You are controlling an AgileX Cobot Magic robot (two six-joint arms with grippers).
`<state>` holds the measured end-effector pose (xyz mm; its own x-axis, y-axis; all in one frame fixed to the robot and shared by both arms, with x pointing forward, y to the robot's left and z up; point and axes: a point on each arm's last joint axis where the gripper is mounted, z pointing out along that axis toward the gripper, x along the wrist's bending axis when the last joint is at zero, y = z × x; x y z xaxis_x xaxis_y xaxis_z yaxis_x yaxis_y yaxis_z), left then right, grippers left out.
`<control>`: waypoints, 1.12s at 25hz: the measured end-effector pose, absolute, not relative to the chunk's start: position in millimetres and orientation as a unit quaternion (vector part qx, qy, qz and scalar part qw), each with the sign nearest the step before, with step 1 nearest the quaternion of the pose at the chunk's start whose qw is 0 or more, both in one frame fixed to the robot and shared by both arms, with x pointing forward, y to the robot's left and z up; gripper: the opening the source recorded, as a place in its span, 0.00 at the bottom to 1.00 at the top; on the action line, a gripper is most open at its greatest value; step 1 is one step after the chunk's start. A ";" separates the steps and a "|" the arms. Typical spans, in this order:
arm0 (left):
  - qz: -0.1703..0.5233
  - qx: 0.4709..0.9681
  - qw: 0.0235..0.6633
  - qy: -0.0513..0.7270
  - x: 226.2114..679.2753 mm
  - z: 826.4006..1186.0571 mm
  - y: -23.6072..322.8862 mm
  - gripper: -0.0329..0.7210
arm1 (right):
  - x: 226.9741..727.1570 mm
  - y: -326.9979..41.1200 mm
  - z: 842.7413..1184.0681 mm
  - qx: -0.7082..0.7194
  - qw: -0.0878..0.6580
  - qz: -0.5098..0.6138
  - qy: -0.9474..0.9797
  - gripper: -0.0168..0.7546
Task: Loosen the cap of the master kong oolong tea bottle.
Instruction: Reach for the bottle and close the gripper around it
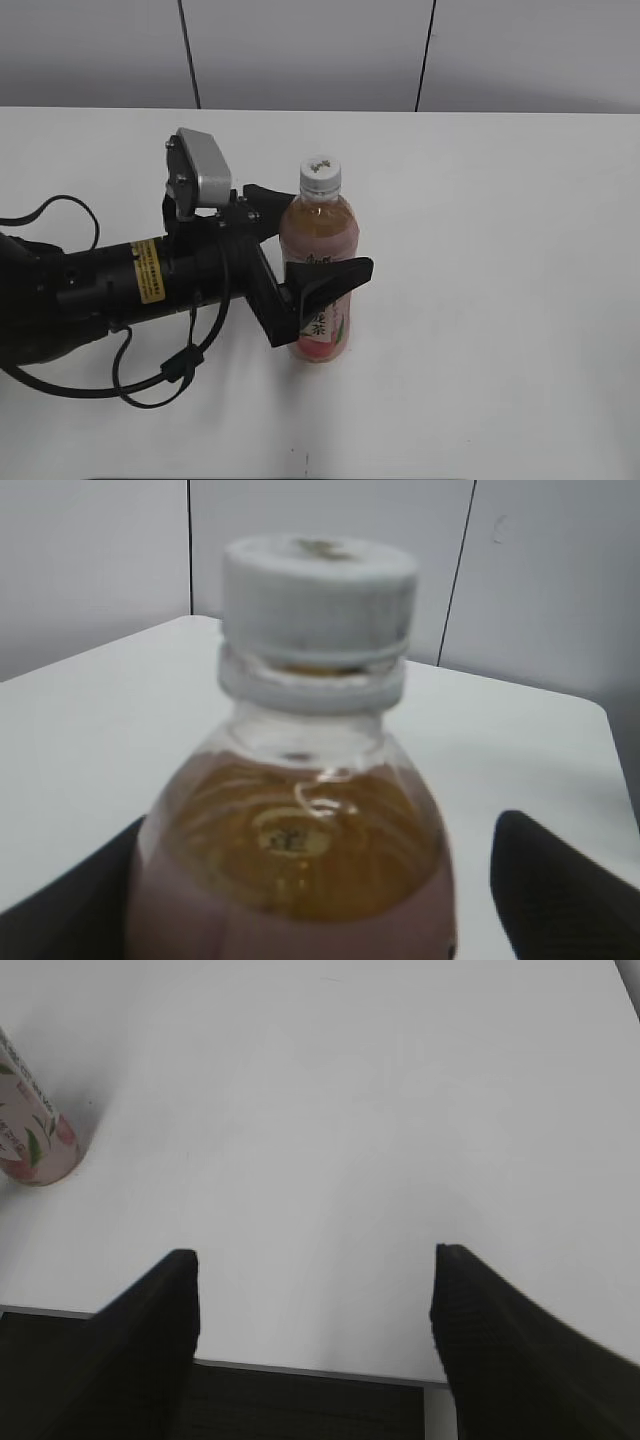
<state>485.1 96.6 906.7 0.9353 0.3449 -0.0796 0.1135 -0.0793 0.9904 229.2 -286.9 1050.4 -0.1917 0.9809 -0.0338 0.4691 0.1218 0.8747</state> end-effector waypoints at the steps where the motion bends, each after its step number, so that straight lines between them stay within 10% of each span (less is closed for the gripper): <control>1: 0.090 0.728 0.661 0.160 486.2 906.9 96.6 0.82 | 229.2 -286.9 1050.4 0.541 0.334 0.383 0.670 0.73; 11: 0.096 0.723 0.662 0.171 488.3 907.4 97.3 0.66 | 229.2 -286.9 1050.4 0.541 0.334 0.383 0.670 0.73; 28: 0.096 0.724 0.662 0.171 488.3 907.3 97.3 0.66 | 229.2 -286.9 1050.4 0.541 0.334 0.383 0.670 0.73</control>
<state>488.3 97.3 907.3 0.9231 0.3746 -0.0869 0.1200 -0.0659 0.9906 229.2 -286.9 1050.4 -0.1916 0.9809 -0.0338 0.4690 0.1218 0.8748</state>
